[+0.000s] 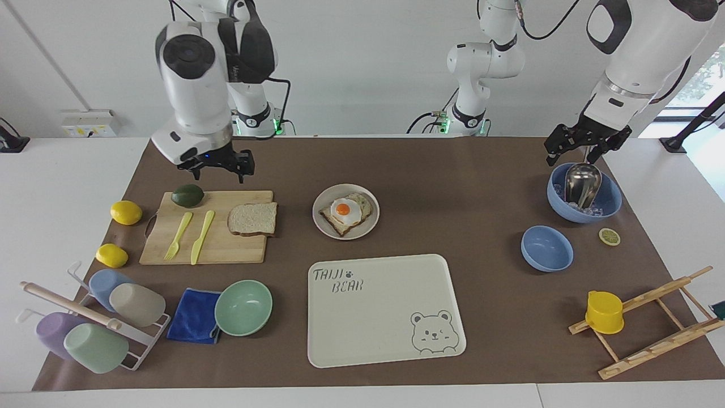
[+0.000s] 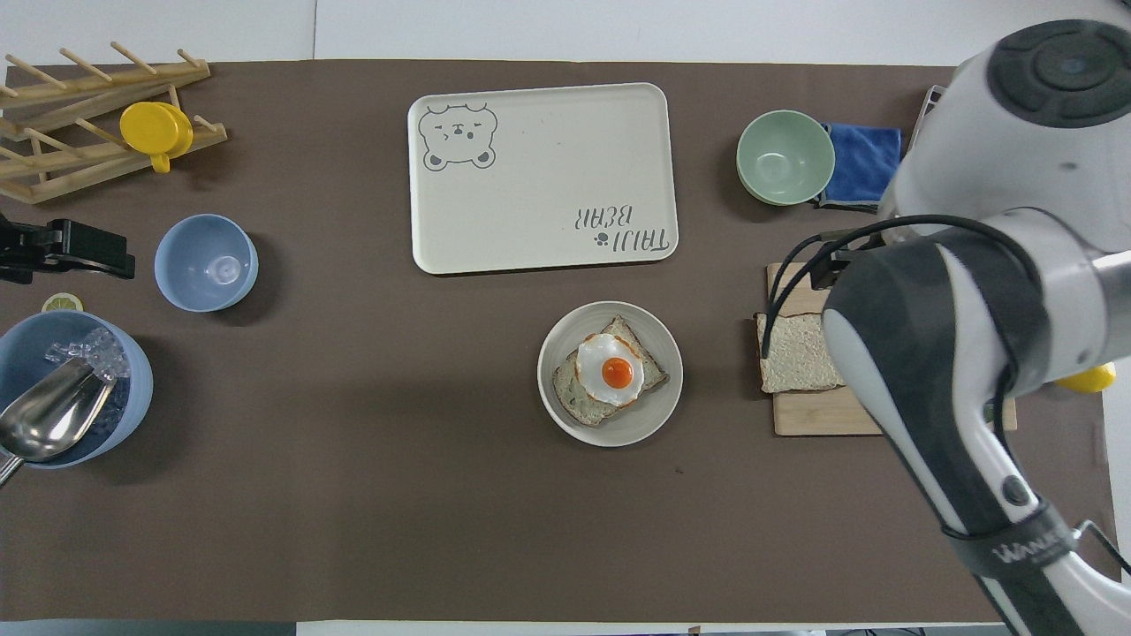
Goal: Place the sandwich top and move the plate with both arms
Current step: 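Reach the right gripper to the bread slice on the cutting board, then lift the bread slice and carry it over the egg plate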
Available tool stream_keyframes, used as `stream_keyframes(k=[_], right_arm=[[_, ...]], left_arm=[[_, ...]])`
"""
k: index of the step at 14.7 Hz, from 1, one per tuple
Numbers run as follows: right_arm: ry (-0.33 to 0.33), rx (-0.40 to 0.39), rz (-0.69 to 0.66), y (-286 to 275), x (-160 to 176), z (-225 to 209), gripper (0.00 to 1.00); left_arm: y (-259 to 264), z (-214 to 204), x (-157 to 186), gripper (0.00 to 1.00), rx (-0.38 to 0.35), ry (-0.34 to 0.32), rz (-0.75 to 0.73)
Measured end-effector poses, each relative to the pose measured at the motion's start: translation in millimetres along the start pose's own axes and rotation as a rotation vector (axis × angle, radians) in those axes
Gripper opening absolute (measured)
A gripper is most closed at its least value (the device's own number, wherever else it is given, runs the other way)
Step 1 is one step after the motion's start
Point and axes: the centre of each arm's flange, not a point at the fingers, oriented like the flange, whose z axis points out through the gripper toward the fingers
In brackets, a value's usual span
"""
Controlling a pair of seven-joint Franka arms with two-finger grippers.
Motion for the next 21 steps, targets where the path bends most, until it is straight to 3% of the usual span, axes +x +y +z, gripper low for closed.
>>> stream_keyframes(k=[6,10,15,21], right_arm=[[-0.036,-0.100,0.115,-103,17,103,1.00],[-0.024,-0.168,0.090,-122,6,180,1.00],[-0.038,-0.192,0.074,-117,-12,195,0.98],[-0.047,-0.193,0.059,-115,-27,213,0.86]], left_arm=[[0,0,0,1.00,0.000,0.000,0.000],[0,0,0,1.00,0.000,0.000,0.000],[0,0,0,1.00,0.000,0.000,0.000],[0,0,0,1.00,0.000,0.000,0.000]])
